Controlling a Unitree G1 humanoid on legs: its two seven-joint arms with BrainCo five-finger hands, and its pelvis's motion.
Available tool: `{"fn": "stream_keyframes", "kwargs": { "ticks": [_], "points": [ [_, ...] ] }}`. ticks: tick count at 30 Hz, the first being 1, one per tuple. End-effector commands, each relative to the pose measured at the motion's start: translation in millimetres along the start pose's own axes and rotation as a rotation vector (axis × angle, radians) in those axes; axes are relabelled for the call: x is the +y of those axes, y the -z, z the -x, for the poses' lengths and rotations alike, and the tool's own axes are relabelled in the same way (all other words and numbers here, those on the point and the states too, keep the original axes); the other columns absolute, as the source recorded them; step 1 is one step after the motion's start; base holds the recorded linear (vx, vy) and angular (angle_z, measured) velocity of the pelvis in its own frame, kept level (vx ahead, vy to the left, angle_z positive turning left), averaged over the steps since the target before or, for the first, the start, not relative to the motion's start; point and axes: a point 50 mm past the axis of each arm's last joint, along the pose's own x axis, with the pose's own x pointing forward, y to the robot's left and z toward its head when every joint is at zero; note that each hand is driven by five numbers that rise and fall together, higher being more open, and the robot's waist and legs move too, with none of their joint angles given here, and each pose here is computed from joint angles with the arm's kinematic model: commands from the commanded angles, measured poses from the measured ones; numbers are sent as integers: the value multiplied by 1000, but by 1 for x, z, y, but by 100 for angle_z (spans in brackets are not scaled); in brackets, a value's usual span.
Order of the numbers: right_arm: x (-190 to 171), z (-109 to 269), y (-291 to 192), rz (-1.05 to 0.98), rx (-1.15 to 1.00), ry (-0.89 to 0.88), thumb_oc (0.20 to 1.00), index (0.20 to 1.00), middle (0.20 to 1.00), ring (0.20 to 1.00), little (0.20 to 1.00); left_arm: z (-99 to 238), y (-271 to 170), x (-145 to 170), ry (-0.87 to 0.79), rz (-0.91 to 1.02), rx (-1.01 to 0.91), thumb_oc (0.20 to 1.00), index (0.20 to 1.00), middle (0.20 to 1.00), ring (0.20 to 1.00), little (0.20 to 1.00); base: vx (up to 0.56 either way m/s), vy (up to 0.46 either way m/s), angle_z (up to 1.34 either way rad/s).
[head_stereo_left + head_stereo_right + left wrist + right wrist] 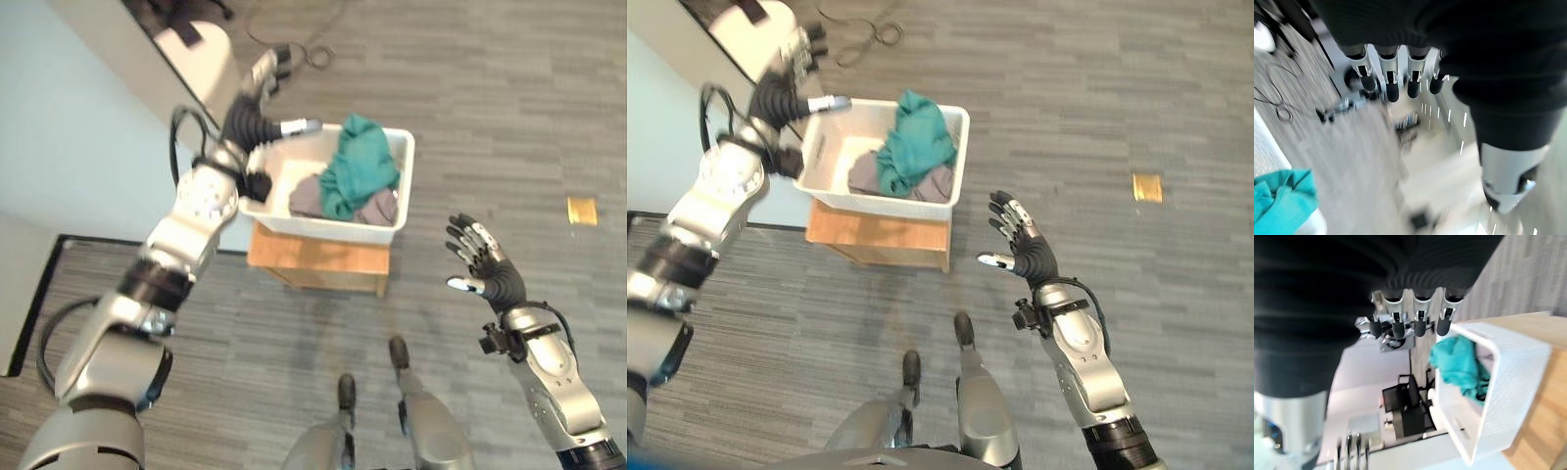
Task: Pick up bed clothes into laundry basket.
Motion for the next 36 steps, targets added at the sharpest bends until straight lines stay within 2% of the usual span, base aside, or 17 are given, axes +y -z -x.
{"fn": "stream_keyframes", "kwargs": {
  "ticks": [1,3,4,5,7,9,10,12,17,20,21,22,24,30,33,36],
  "points": [
    [-4,9,-1,57,2,1,1000,1000,1000,1000,1000,48,19,24,-176,118,38,1000,1000,1000,1000,1000,-23,-228,85],
    [-12,9,0,79,16,19,1000,1000,1000,1000,1000,86,38,28,-248,193,124,1000,1000,1000,1000,1000,-21,-132,93],
    [-12,9,0,79,16,18,1000,1000,1000,1000,1000,87,38,28,-249,194,124,1000,1000,1000,1000,1000,-74,-40,113],
    [-23,9,-4,111,7,58,1000,1000,1000,1000,1000,116,51,31,-287,161,212,1000,1000,1000,1000,1000,-83,-5,269],
    [-22,9,-4,111,8,56,1000,1000,1000,1000,1000,117,51,31,-288,161,214,1000,1000,1000,1000,1000,-40,-3,254],
    [-22,9,-4,111,8,56,1000,1000,1000,1000,1000,117,51,31,-288,161,214,1000,1000,1000,1000,1000,-22,-43,57],
    [-27,11,-5,105,-5,120,1000,1000,1000,1000,1000,148,66,32,-329,213,316,1000,1000,1000,1000,1000,-122,-12,0],
    [-27,15,3,50,4,185,1000,1000,1000,1000,1000,175,74,27,-372,247,394,1000,1000,1000,1000,1000,-36,127,124],
    [-15,10,13,-73,8,198,1000,1000,1000,1000,1000,179,72,20,-404,267,405,1000,1000,1000,1000,1000,92,211,177],
    [-15,9,13,-76,7,197,1000,1000,1000,1000,1000,179,71,20,-406,264,405,1000,1000,1000,1000,1000,67,106,140],
    [-8,7,14,-89,12,167,1000,1000,1000,1000,1000,167,77,0,-326,289,413,1000,1000,1000,1000,1000,206,53,140],
    [-10,9,12,-86,7,171,1000,1000,1000,1000,1000,165,75,-4,-314,320,405,1000,1000,1000,1000,1000,284,-35,222],
    [-19,12,13,-78,9,207,1000,1000,1000,1000,1000,165,75,-9,-273,329,408,1000,1000,1000,1000,1000,222,-241,283],
    [-32,17,7,-81,-22,278,1000,1000,1000,1000,1000,159,77,-12,-222,283,415,1000,1000,1000,1000,1000,236,-261,148],
    [-33,20,7,-104,-22,266,1000,1000,1000,1000,1000,164,75,-8,-254,287,401,1000,1000,1000,1000,1000,137,-344,166],
    [-33,23,12,-122,11,240,1000,1000,1000,1000,1000,171,76,-8,-320,344,402,1000,1000,1000,1000,1000,113,-306,33]
  ]
}}
